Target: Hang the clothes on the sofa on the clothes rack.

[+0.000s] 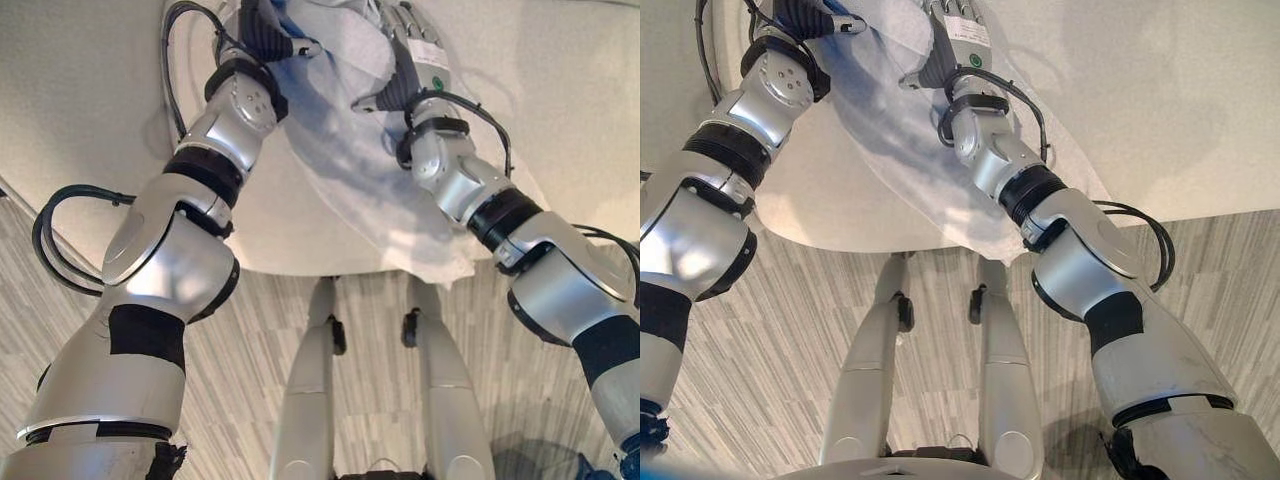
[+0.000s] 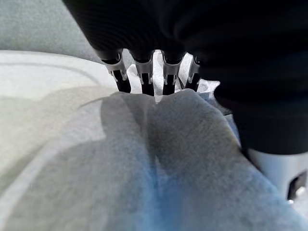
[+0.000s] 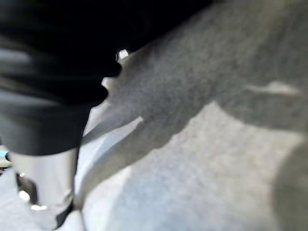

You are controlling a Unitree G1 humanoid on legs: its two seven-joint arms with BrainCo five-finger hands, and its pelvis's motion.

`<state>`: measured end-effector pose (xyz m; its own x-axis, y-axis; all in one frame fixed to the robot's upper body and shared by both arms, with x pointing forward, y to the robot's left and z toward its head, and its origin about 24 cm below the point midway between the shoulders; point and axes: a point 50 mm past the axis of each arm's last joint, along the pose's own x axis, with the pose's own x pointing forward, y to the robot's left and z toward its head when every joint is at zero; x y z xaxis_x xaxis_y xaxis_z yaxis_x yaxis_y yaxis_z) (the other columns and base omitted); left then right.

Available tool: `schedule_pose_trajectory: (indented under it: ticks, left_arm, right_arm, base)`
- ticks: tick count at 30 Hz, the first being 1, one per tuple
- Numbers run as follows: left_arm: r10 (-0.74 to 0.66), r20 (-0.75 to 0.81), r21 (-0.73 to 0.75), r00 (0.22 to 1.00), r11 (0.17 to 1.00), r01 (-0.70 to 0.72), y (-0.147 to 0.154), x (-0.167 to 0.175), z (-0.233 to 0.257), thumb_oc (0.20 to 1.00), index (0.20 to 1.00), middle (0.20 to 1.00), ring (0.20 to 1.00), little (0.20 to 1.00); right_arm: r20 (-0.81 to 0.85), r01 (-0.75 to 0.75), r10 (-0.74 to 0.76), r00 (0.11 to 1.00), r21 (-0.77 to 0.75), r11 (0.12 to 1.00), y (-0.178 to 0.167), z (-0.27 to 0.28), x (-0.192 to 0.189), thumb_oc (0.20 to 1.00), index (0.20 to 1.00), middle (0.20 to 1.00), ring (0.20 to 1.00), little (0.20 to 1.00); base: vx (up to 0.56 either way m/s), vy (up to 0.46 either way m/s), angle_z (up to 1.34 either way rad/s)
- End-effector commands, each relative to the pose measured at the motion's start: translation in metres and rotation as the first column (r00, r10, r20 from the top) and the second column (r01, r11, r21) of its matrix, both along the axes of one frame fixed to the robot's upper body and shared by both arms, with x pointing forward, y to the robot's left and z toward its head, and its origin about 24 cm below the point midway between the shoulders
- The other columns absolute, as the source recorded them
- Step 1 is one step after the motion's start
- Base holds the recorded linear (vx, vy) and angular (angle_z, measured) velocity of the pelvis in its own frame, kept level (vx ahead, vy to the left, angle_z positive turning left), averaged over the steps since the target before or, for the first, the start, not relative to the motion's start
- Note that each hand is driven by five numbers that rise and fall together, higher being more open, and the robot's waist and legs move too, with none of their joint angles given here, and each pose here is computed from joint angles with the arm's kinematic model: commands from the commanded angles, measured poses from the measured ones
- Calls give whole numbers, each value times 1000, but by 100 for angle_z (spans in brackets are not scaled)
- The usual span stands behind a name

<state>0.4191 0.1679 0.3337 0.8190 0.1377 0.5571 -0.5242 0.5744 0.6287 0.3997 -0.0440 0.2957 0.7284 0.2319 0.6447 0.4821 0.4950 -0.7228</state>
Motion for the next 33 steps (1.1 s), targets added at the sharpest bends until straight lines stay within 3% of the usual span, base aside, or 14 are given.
schedule_pose_trajectory:
  ticks: [1, 12, 13, 14, 15, 16, 33]
  left_arm:
    - [119, 63, -3, 991, 993, -119, 27, -6, 17, 1000, 1000, 1000, 1000, 1000]
    - [161, 70, -2, 984, 987, -161, 38, -8, 13, 1000, 1000, 1000, 1000, 1000]
    - [168, 76, -12, 983, 986, -168, 40, -8, 13, 1000, 1000, 1000, 1000, 1000]
    - [170, 75, -12, 983, 985, -169, 41, -8, 12, 1000, 1000, 1000, 1000, 1000]
    - [168, 74, -10, 983, 986, -168, 40, -8, 11, 391, 391, 391, 391, 391]
    - [166, 74, -13, 983, 986, -165, 39, -8, 11, 200, 200, 200, 200, 200]
    - [148, 94, -74, 985, 987, -141, 41, -9, 8, 200, 200, 200, 200, 200]
  right_arm:
    - [23, -62, 61, 998, 35, 997, 17, -5, -6, 1000, 1000, 1000, 1000, 1000]
    - [188, -78, 52, 981, 134, 988, 1, 37, -17, 1000, 1000, 1000, 1000, 1000]
    - [217, -90, 58, 974, 143, 986, 2, 43, -21, 504, 504, 504, 504, 504]
    - [228, -96, 62, 972, 142, 985, 2, 45, -22, 200, 200, 200, 200, 200]
    - [235, -101, 65, 970, 144, 984, 2, 46, -23, 200, 200, 200, 200, 200]
    - [243, -105, 66, 968, 148, 983, 1, 48, -25, 200, 200, 200, 200, 200]
    - [294, -182, 123, 948, 181, 967, 3, 54, -36, 200, 200, 200, 200, 200]
  base:
    - [0, 0, 0]
    - [0, 0, 0]
    - [0, 0, 0]
    - [0, 0, 0]
    - [0, 0, 0]
    - [0, 0, 0]
    - [-4, -3, 1]
